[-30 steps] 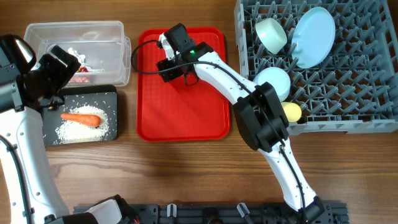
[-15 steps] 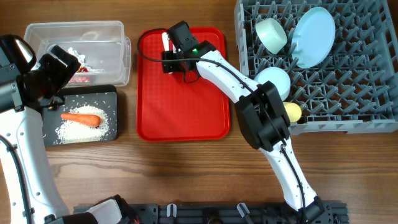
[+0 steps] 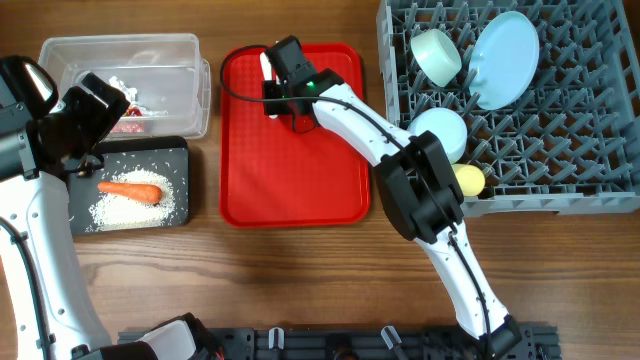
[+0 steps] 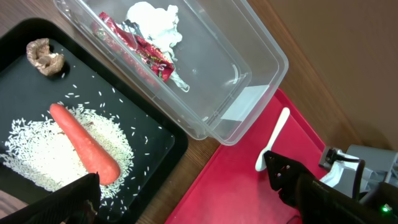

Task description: Sort waste into correct bins and load items into the dishwasher rack

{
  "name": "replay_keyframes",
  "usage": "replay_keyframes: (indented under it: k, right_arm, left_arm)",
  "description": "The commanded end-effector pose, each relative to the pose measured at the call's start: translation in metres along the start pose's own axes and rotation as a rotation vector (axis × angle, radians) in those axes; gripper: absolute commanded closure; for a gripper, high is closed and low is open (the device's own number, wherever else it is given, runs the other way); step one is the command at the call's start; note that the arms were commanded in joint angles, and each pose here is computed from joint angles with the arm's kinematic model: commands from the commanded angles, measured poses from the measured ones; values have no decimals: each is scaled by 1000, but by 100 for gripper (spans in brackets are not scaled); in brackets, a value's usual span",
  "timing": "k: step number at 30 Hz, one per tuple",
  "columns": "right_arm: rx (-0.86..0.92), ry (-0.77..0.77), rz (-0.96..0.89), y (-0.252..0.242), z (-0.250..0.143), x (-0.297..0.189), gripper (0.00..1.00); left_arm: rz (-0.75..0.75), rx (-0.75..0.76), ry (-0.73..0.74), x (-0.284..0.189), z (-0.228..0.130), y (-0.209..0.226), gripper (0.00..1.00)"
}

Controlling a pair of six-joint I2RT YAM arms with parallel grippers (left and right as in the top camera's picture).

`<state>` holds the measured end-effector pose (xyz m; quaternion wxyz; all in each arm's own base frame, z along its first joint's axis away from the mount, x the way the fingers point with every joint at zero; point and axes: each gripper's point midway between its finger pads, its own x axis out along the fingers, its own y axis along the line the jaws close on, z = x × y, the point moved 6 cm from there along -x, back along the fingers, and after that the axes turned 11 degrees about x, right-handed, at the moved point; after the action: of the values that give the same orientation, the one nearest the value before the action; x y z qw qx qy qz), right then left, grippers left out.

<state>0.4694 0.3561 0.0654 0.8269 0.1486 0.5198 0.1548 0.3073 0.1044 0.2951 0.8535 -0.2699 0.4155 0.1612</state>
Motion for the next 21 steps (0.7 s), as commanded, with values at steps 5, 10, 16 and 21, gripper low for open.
replay_keyframes:
  k: [5, 10, 16, 21]
  right_arm:
    - [14, 93, -32, -13, -30, 28, 60]
    - [24, 109, -40, -17, -35, 32, 71]
    - [44, 132, -22, -16, -38, 35, 83]
    - [45, 146, -4, -14, -40, 34, 94]
  left_arm:
    - [6, -11, -1, 1, 2, 2, 0]
    - [6, -10, -1, 1, 2, 2, 0]
    - [6, -11, -1, 1, 2, 2, 0]
    - [6, -11, -1, 1, 2, 2, 0]
